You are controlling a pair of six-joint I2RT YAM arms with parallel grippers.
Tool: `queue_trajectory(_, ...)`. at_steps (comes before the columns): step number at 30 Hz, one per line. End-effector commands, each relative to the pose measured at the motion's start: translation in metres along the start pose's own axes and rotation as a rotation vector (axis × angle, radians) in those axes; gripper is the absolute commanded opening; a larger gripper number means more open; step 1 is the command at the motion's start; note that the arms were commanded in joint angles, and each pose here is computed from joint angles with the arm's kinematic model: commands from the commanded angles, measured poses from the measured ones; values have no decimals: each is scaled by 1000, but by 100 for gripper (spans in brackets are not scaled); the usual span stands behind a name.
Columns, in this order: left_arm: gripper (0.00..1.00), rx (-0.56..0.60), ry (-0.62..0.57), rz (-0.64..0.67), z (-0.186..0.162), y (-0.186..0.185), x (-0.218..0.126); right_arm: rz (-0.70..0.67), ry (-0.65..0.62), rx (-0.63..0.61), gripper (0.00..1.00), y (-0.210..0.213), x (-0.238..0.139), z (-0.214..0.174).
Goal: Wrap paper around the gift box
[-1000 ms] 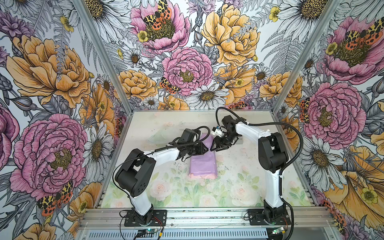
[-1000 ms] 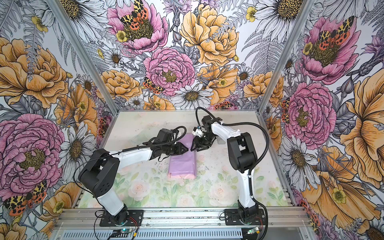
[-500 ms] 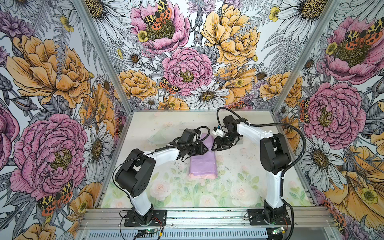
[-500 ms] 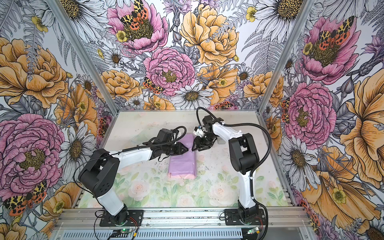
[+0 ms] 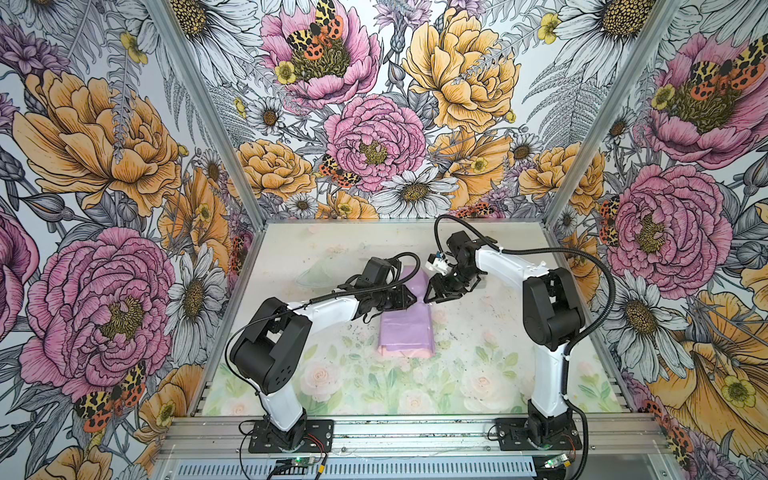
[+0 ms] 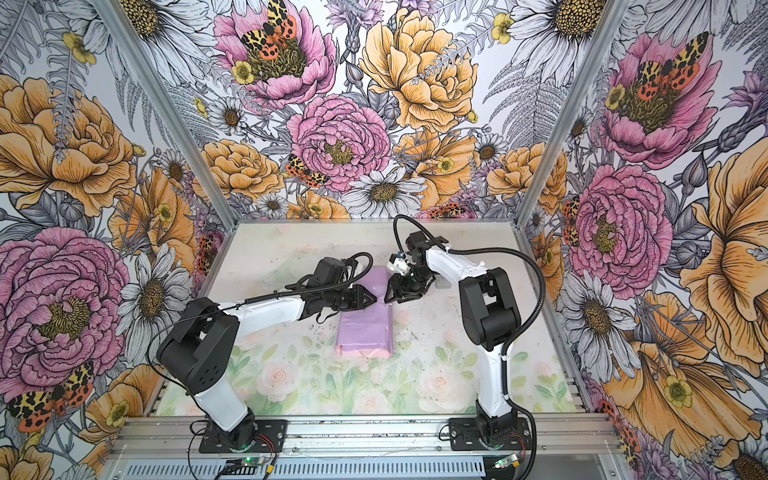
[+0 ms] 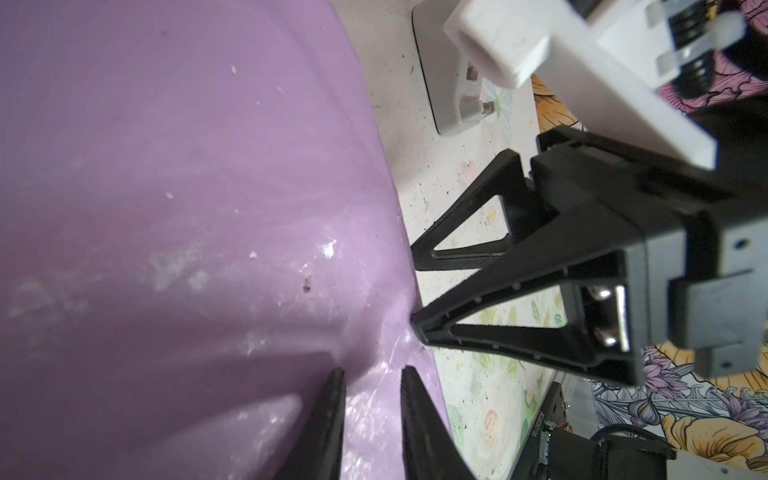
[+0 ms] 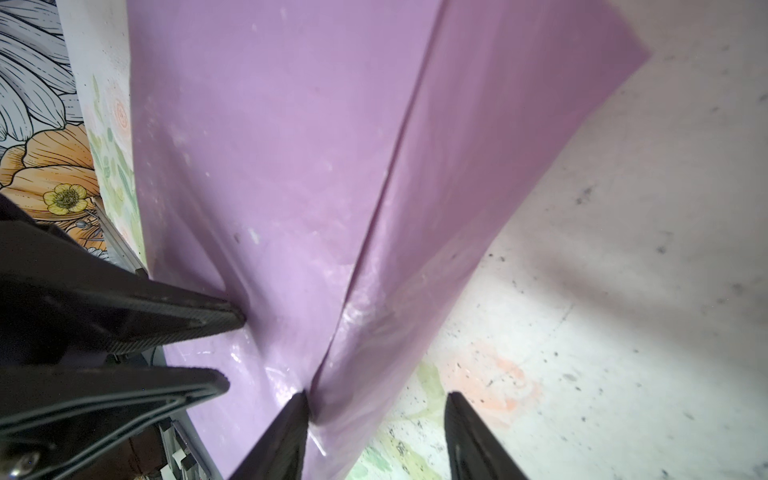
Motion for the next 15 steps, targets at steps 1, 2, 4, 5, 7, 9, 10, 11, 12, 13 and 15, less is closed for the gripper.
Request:
queue_trajectory(1,26,-12,77,55,-23,11,6,-10,-39,-35,55,4,-14,-1)
queue_trajectory(2,26,-13,77,54,-22,11,6,-9,-42,-36,55,5,-15,-2)
queue_trajectory(4,26,-11,76,54,-22,11,6,-2,-46,-40,55,7,-16,-3)
queue_trajectory(5,26,-11,77,54,-22,11,6,5,-50,-40,55,8,-17,-3)
queue_trajectory(7,26,-11,77,54,-22,11,6,14,-56,-46,55,11,-19,-3)
queue_trajectory(9,26,-10,76,53,-22,10,6,23,-63,-52,55,13,-20,-3)
queue_trajectory(10,26,-11,75,54,-22,11,6,27,-66,-53,55,13,-21,-3)
queue_trajectory(11,26,-11,75,55,-22,11,6,26,-67,-53,55,13,-21,-3)
queue_trajectory(12,26,-11,75,54,-21,11,6,27,-69,-53,55,13,-22,-3)
queue_trajectory(13,26,-11,76,54,-22,11,6,28,-68,-53,55,13,-22,-4)
queue_trajectory(15,26,-11,75,54,-22,10,6,29,-78,-54,55,14,-24,-5)
Point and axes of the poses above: each gripper's point midway between its finger pads, its own x axis out along the fingers, its own y axis along the line the jaws close on, z = x × y, the point moved 2 cm from there along -x, back along the fingers, and after that the axes turned 10 degrees about x, right-handed, at the moved point
